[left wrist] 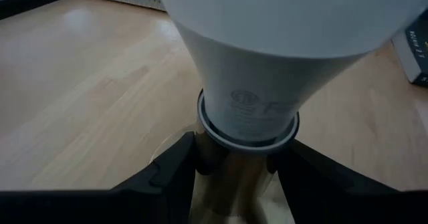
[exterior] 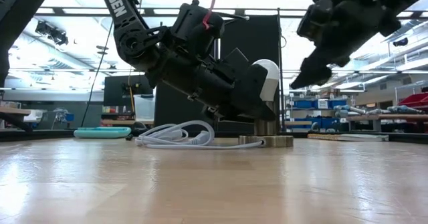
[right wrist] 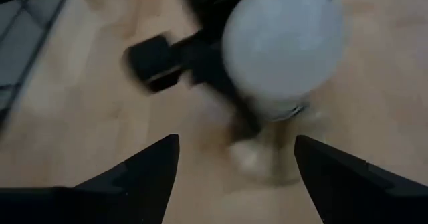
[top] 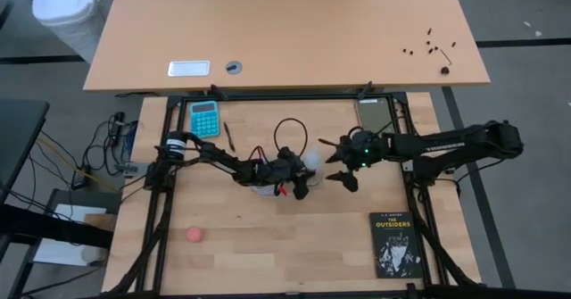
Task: Screw lightbulb
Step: Insert the white lightbulb into the desk lamp
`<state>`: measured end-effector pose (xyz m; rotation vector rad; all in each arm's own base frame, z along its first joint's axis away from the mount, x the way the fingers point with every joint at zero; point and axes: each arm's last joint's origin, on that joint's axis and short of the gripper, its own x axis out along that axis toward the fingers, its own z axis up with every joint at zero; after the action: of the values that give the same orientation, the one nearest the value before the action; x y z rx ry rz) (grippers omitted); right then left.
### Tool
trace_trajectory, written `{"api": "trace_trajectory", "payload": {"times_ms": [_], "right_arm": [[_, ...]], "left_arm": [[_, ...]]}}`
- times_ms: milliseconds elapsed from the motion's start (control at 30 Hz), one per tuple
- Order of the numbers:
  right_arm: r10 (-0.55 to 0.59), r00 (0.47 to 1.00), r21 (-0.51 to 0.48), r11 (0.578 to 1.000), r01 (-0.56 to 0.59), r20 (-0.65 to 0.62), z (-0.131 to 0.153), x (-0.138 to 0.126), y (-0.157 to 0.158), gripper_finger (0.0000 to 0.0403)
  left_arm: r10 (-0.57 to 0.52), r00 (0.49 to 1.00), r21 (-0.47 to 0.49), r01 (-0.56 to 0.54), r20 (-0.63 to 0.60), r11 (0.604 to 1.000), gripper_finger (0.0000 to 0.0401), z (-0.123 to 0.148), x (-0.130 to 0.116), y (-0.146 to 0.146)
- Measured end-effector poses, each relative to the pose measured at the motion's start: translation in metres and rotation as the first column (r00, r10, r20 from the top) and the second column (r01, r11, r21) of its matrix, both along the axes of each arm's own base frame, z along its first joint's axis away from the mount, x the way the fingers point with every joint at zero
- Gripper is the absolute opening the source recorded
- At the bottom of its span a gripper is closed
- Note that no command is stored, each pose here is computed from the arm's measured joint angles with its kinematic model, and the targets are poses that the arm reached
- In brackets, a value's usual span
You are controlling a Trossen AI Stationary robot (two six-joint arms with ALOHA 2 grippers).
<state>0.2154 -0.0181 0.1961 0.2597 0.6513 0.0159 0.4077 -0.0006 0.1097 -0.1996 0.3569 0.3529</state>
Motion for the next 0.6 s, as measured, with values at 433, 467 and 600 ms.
{"api": "trace_trajectory", "payload": {"times_ms": [433, 467, 600], "right_arm": [[-0.036, 0.999, 0.013, 0.999, 0.036, 0.04, -0.035, 0.037, -0.013, 0.0307], [-0.04, 0.997, 0.015, 0.999, 0.039, 0.059, -0.033, 0.038, -0.014, 0.0307], [-0.035, 0.996, 0.019, 0.999, 0.033, 0.086, -0.03, 0.038, -0.015, 0.0307]], "left_arm": [[-0.015, 1.0, -0.002, 0.015, -0.003, 1.0, 0.0193, 0.0, 0.0, -0.001], [-0.017, 1.0, -0.003, 0.017, -0.003, 1.0, 0.0193, 0.0, 0.0, -0.001], [-0.024, 1.0, -0.006, 0.024, -0.003, 1.0, 0.0193, 0.0, 0.0, -0.002]]}}
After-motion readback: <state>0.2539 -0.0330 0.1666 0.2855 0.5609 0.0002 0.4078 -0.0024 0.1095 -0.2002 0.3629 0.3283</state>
